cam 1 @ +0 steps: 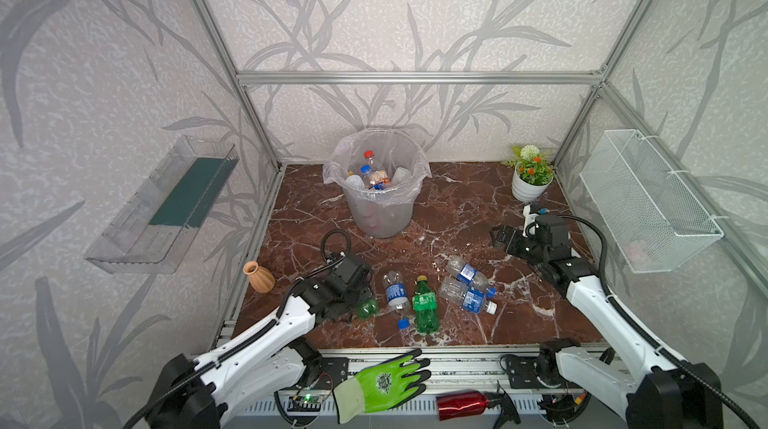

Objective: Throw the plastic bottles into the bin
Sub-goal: 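Grasp a green yellow-capped soda bottle with the left gripper and lift it, then carry the green bottle over the bin with the left gripper and release it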

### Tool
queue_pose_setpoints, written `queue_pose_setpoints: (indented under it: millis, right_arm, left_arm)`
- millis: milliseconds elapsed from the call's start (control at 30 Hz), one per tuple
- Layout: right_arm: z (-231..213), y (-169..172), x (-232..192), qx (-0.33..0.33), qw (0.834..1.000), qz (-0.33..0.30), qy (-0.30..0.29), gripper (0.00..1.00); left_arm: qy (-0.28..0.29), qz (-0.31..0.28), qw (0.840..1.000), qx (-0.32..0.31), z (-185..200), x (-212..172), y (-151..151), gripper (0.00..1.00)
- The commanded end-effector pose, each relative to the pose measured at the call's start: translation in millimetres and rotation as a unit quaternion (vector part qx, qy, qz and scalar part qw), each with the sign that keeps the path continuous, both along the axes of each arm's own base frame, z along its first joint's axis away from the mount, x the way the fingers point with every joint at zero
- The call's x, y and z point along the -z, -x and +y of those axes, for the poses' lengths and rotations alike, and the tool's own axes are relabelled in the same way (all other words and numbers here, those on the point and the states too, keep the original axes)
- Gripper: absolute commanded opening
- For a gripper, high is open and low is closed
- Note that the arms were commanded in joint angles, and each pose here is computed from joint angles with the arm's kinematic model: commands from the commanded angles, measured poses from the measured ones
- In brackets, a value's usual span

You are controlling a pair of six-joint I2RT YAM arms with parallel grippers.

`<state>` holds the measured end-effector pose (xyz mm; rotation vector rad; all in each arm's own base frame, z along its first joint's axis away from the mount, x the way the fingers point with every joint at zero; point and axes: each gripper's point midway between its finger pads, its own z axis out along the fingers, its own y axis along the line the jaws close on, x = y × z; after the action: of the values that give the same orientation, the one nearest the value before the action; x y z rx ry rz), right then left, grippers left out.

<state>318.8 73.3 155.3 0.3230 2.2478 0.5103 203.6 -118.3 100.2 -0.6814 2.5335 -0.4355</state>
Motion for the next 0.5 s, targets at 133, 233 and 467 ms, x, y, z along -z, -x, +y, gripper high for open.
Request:
queue_pose_setpoints:
  millis: [133,233,467]
  right_arm:
    - [-3,-2,-3,0.013,1.0,-0.019,-0.011,0.97]
    - [-3,-1,0,0.019,0.999,-0.02,-0.019,0.97]
    - [-5,2,-1,0.027,0.999,-0.027,-0.023,0.97]
  left_arm:
    - [-0.083,-0.223,0.971,-0.03,49,-144,-36,0.46]
    - [-0.108,-0.305,0.946,-0.036,61,-208,-46,0.46]
    - [-0.141,-0.486,0.86,-0.067,75,-338,-55,0.48]
